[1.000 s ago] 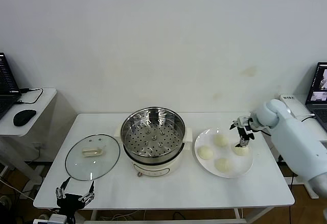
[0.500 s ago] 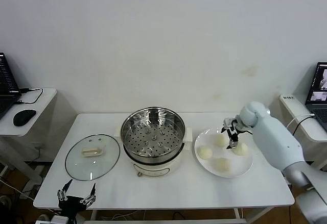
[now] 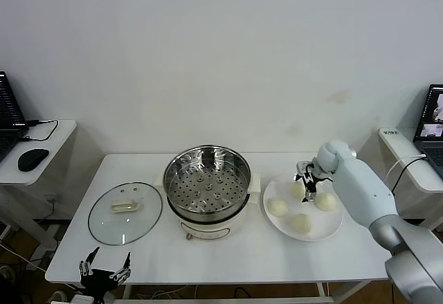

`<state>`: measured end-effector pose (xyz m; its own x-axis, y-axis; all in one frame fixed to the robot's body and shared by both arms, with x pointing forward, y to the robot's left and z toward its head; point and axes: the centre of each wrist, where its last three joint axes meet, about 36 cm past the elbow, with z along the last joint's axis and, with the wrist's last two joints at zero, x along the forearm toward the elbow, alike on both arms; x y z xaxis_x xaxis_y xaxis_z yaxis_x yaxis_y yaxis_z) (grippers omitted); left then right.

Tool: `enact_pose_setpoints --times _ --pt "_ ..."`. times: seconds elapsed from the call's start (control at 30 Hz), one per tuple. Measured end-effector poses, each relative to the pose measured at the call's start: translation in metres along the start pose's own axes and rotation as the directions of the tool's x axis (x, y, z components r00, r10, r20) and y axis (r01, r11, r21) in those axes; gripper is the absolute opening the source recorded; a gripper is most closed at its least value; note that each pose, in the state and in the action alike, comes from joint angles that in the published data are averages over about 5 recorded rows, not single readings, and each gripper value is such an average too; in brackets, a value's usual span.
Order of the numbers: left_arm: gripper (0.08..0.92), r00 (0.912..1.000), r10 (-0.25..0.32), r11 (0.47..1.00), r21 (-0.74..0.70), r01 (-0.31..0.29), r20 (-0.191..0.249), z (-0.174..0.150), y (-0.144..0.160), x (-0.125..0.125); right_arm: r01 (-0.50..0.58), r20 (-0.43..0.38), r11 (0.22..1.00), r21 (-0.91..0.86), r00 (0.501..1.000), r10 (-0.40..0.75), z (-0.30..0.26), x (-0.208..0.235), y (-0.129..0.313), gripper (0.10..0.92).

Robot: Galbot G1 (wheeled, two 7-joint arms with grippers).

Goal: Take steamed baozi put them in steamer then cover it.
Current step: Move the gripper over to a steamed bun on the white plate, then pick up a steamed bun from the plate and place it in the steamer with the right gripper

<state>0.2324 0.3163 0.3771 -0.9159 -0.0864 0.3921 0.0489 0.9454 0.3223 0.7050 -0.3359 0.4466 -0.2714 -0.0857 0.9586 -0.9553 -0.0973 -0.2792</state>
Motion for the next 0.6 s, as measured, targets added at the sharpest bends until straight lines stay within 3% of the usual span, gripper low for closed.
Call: enact_pose_setpoints --times 0.2,0.6 --pt "0.823 1.0 0.004 1.0 0.006 -0.004 0.0 0.0 -0.002 -0.002 -0.006 0.0 1.0 -0.017 1.0 0.006 0.003 -0.004 0.0 0.795" --pt "0.823 1.0 0.007 1.0 0.013 -0.007 -0.007 0.003 -0.005 -0.003 -0.018 0.012 0.998 -0.061 1.0 0.018 0.012 0.003 -0.004 0.478"
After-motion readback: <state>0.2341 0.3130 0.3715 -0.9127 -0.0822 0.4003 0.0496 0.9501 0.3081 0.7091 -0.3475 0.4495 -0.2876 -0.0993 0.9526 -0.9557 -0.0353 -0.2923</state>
